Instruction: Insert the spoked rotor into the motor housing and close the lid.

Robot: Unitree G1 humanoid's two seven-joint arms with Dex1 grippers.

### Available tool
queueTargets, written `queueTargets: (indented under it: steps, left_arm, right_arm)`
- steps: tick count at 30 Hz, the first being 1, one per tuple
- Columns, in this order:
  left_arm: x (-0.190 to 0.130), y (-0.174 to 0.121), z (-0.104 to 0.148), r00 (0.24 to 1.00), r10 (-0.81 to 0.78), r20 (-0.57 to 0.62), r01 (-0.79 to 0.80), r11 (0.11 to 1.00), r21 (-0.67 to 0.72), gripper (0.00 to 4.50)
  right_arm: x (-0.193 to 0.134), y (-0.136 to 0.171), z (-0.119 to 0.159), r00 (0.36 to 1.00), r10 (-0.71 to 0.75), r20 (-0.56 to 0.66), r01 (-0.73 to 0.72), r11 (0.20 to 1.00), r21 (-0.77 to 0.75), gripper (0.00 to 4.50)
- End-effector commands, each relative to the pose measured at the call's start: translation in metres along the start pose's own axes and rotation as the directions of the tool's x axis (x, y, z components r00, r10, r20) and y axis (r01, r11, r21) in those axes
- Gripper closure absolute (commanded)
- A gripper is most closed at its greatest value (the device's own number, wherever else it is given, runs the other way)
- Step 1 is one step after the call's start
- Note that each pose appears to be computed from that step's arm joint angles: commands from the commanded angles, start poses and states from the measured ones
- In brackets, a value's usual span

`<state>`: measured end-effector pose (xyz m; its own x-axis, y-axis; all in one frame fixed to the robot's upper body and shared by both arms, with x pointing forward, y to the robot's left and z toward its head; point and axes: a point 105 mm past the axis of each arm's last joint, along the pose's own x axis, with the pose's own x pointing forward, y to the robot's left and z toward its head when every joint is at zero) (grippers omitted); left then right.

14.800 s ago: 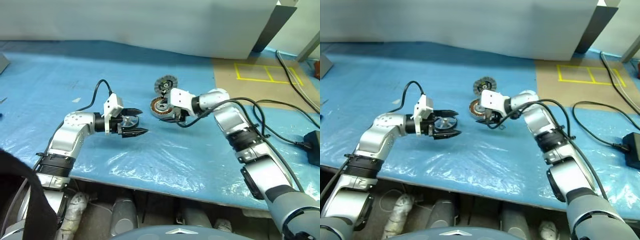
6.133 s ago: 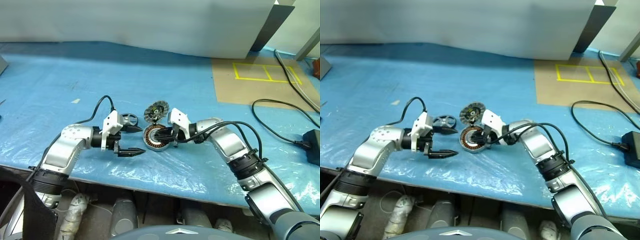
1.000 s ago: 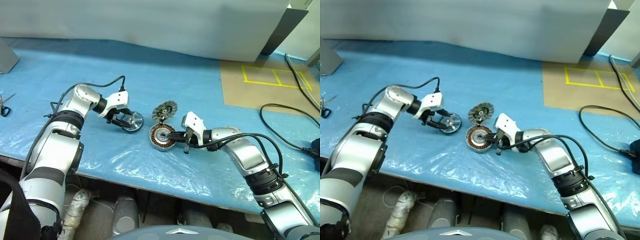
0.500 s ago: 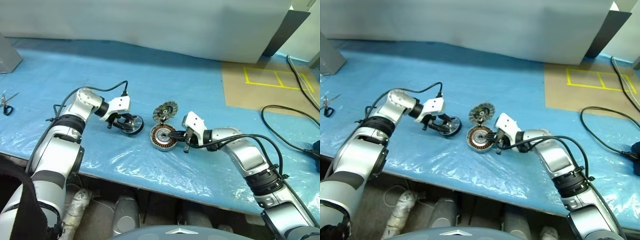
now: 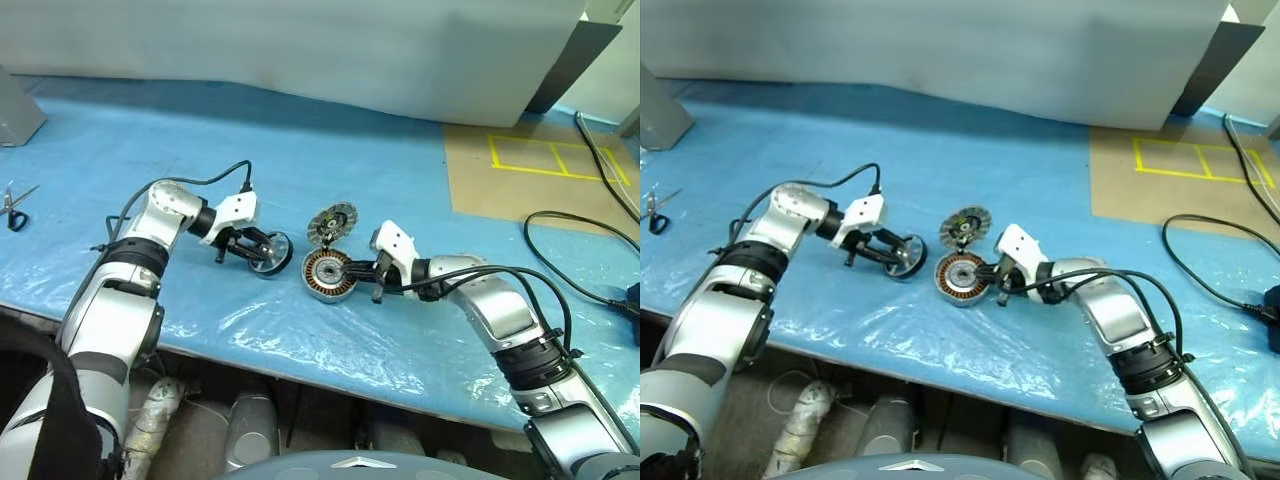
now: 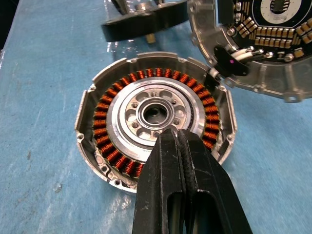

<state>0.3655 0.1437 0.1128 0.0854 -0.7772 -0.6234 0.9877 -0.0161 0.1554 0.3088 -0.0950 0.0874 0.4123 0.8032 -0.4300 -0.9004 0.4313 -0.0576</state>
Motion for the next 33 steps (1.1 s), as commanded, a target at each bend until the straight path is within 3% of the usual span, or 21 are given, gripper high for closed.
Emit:
queueTargets:
  steps: [1, 9, 14, 19, 26, 33]
  left_arm:
    - [-0.028, 0.000, 0.019, 0.994, 0.040, 0.103, -0.039, 0.999, -0.008, 2.93]
    - [-0.055, -0.030, 0.041, 0.969, 0.071, 0.235, -0.061, 0.997, -0.049, 2.93]
    - [-0.041, -0.050, 0.066, 0.948, 0.025, 0.316, -0.014, 0.999, -0.036, 2.93]
    - [-0.029, -0.066, 0.075, 0.941, -0.017, 0.339, 0.028, 0.999, -0.028, 2.93]
    - [-0.010, -0.047, 0.079, 0.919, 0.059, 0.390, -0.038, 0.997, -0.061, 2.93]
    - [0.012, -0.049, 0.071, 0.931, 0.009, 0.365, 0.009, 0.999, -0.048, 2.93]
  right_arm:
    - [-0.016, 0.001, 0.011, 0.998, 0.018, 0.060, -0.020, 0.999, 0.045, 4.50]
    - [-0.032, -0.006, 0.002, 0.999, -0.024, 0.042, 0.021, 0.997, 0.072, 4.50]
    - [-0.032, -0.013, -0.002, 0.998, -0.058, 0.026, 0.056, 0.995, 0.078, 4.50]
    - [-0.032, -0.015, -0.003, 0.997, -0.070, 0.015, 0.069, 0.995, 0.074, 4.50]
    - [-0.031, -0.015, -0.008, 0.997, -0.081, -0.003, 0.081, 0.995, 0.066, 4.50]
    - [-0.030, -0.014, -0.011, 0.996, -0.092, -0.015, 0.093, 0.994, 0.056, 4.50]
